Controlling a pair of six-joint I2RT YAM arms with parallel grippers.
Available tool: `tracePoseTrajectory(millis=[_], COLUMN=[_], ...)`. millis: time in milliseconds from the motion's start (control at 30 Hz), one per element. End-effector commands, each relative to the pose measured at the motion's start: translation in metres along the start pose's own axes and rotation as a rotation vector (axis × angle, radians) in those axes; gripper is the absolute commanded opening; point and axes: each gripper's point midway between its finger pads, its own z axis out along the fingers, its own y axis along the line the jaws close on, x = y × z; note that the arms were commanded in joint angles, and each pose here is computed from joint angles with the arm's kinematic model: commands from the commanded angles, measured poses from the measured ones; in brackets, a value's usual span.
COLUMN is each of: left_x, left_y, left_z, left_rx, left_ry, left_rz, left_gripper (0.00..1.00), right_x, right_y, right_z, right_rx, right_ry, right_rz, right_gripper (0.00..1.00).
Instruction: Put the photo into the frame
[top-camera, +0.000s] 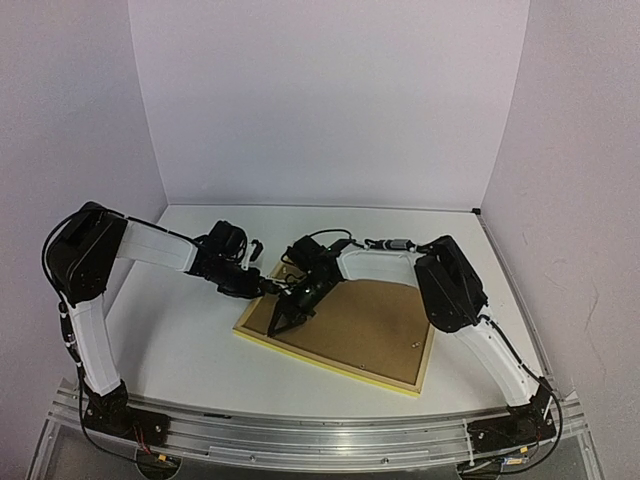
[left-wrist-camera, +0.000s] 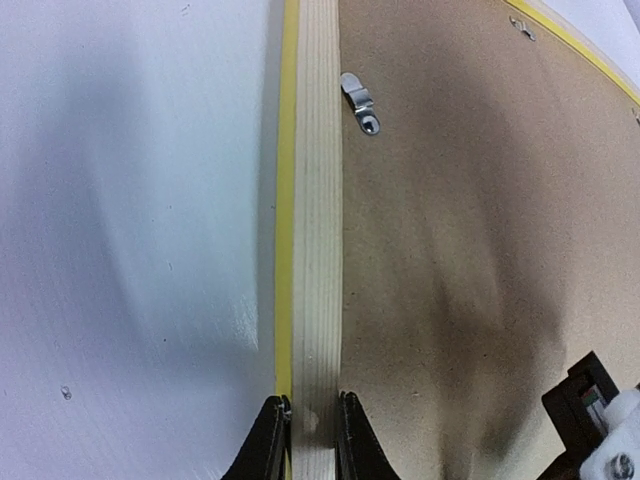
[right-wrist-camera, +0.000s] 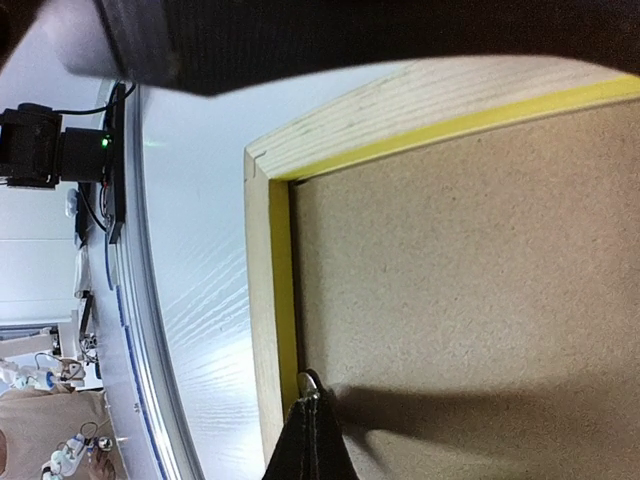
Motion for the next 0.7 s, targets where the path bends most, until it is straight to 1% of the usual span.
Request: tracePoseTrajectory(millis=[0, 67, 167, 300, 367, 433, 600, 667], left_x=[0.041, 0.051, 0.063, 0.072, 0.071, 0.066, 0.053, 0.050], left_y=[0.041, 0.043, 0.037, 0.037, 0.036, 0.035, 0.031, 0.031], left_z=[0.027, 0.030, 0.031, 0.028, 0.026, 0.024, 0.021, 0.021], left_rx=[-0.176, -0.183, -0.145, -0.137, -0.134, -0.127, -0.115, -0.117], left_ry=[0.150, 0.183, 0.202, 0.208, 0.201, 0.185, 0.149, 0.141], left_rz=[-0.112, -0.173, -0.223, -0.229, -0.218, -0.202, -0.161, -0.151], left_gripper=[0.00, 0.00, 0.00, 0.00, 0.00, 0.00, 0.00, 0.00], right_x=[0.083, 0.085, 0.087, 0.081, 0.069, 0.048, -0.012, -0.025], right_y=[-0.001, -0.005, -0.013, -0.021, -0.021, -0.010, 0.035, 0.052], right_z=[0.060, 0.064, 0.070, 0.068, 0.060, 0.042, -0.018, -0.042], right_rx=[-0.047, -0.040, -0.020, 0.056, 0.114, 0.177, 0.284, 0.312], right_ry=[0.270, 0.274, 0.280, 0.267, 0.239, 0.181, -0.024, -0.095], right_rz=[0.094, 0.086, 0.086, 0.081, 0.070, 0.064, 0.017, 0.006], right_gripper=[0.00, 0.00, 0.00, 0.00, 0.00, 0.00, 0.01, 0.06])
